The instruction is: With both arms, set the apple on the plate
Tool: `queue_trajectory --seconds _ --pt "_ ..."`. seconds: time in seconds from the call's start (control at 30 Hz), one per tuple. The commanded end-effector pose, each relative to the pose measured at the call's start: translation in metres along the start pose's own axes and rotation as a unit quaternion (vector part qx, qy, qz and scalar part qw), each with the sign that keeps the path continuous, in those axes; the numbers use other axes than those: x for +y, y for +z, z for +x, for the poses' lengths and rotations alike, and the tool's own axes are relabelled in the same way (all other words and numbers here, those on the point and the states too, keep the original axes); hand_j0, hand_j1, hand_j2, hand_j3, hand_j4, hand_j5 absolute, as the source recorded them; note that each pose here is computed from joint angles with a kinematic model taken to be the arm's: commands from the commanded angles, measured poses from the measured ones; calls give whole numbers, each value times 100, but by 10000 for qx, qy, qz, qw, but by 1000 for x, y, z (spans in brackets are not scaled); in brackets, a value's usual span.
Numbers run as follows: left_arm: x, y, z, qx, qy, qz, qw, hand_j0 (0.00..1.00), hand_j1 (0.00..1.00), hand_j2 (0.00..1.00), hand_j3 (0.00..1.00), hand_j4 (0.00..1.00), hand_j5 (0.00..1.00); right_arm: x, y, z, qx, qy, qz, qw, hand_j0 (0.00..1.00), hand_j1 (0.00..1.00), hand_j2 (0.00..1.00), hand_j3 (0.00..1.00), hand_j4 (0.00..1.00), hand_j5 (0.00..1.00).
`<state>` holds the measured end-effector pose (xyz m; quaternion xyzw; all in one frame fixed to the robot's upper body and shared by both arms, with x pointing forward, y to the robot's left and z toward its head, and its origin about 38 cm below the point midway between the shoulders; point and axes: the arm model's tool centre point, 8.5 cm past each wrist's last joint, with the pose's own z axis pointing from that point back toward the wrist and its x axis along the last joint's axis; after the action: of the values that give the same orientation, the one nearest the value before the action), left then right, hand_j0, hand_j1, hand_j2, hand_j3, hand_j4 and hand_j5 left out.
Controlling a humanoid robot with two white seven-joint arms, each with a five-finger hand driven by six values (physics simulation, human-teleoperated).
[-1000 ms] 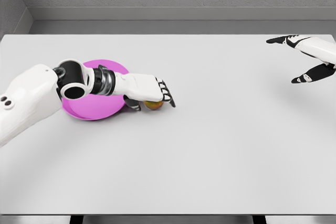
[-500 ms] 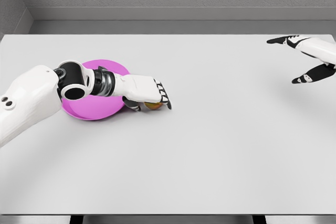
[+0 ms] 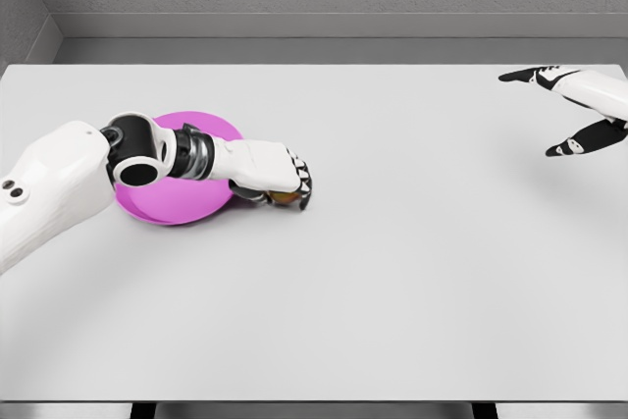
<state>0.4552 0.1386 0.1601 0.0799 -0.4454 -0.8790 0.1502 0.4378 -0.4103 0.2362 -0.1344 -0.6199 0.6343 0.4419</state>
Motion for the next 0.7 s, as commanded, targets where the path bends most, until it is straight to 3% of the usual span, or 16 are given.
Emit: queue_trajectory --seconds 0.0,0.17,0.37,0.5,0.67 --pt "0 0 0 -17 -18 -12 10000 54 54 54 54 54 54 -1 0 0 -2 -29 -24 10000 100 100 100 100 100 100" --pt "5 5 -2 -6 -59 40 10000 54 54 54 54 54 54 -1 0 0 -2 -29 -24 10000 100 100 100 100 100 100" --pt "22 24 -10 -95 10 352 9993 53 53 53 53 53 53 -2 1 0 2 -19 -27 10000 100 100 100 100 100 100" --pt "16 65 -34 304 256 505 9979 51 51 51 51 51 51 -2 1 0 2 -19 -27 10000 100 100 100 100 100 100" --pt "-4 103 -53 717 400 344 9960 51 51 51 51 51 51 -2 0 0 -4 -23 -29 10000 100 100 100 100 100 100"
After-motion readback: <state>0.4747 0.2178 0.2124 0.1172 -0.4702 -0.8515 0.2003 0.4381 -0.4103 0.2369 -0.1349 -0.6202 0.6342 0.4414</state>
